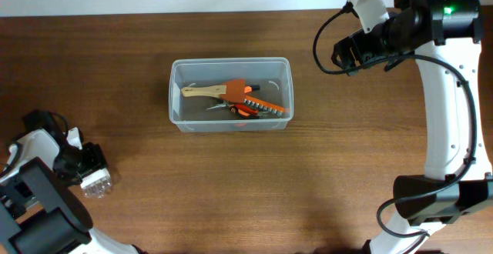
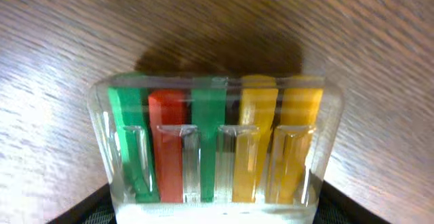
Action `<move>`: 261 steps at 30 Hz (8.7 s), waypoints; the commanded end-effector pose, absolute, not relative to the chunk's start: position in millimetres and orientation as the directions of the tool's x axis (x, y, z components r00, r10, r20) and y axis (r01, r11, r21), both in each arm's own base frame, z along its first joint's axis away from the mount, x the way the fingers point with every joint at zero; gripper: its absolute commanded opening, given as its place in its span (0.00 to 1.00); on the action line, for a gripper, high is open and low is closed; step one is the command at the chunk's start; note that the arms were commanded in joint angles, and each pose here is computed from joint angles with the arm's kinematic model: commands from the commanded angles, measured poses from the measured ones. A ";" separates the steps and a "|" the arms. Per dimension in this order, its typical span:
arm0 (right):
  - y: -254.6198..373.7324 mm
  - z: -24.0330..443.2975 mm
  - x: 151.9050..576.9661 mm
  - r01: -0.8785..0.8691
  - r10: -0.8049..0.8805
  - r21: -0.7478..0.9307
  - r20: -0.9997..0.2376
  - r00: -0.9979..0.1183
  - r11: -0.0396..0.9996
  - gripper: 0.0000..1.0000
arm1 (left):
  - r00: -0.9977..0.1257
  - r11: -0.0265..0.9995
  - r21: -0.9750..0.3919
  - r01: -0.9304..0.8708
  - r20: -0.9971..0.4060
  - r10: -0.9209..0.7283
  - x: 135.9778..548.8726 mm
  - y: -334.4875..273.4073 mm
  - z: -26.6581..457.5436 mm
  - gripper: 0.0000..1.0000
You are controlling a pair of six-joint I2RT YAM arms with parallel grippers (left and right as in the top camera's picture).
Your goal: Pack container
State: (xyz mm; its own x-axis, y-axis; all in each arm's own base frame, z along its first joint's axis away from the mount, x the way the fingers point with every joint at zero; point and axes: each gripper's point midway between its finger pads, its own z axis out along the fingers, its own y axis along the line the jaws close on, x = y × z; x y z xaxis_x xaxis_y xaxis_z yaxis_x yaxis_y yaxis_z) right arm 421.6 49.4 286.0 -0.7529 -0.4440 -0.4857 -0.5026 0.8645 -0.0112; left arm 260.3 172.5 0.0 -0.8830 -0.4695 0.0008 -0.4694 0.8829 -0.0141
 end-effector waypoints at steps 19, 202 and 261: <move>-85.7 324.7 399.7 0.039 0.059 0.049 -0.557 -0.829 0.998 0.99 | -0.776 0.915 0.205 0.348 -0.484 0.404 424.2 16.8 252.5 0.02; 5.1 284.4 137.4 -0.078 -0.235 -0.225 -0.957 -0.170 0.971 0.99 | -0.590 0.960 0.224 0.167 -0.757 0.279 176.5 5.6 182.2 0.99; -4.4 156.2 246.0 0.026 -0.172 -0.174 -0.982 -0.082 0.984 0.98 | -0.590 0.960 0.224 0.167 -0.757 0.279 176.5 5.6 182.2 0.99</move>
State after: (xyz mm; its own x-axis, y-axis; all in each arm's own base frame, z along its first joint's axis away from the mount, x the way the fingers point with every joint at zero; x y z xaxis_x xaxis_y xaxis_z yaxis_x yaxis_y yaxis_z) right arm 246.4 -1.2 159.0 -0.0731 -0.1838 -0.9802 0.0108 0.9827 -0.1851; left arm 177.0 7.3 182.9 -0.5926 0.2815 -0.7547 0.1624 0.9595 0.2303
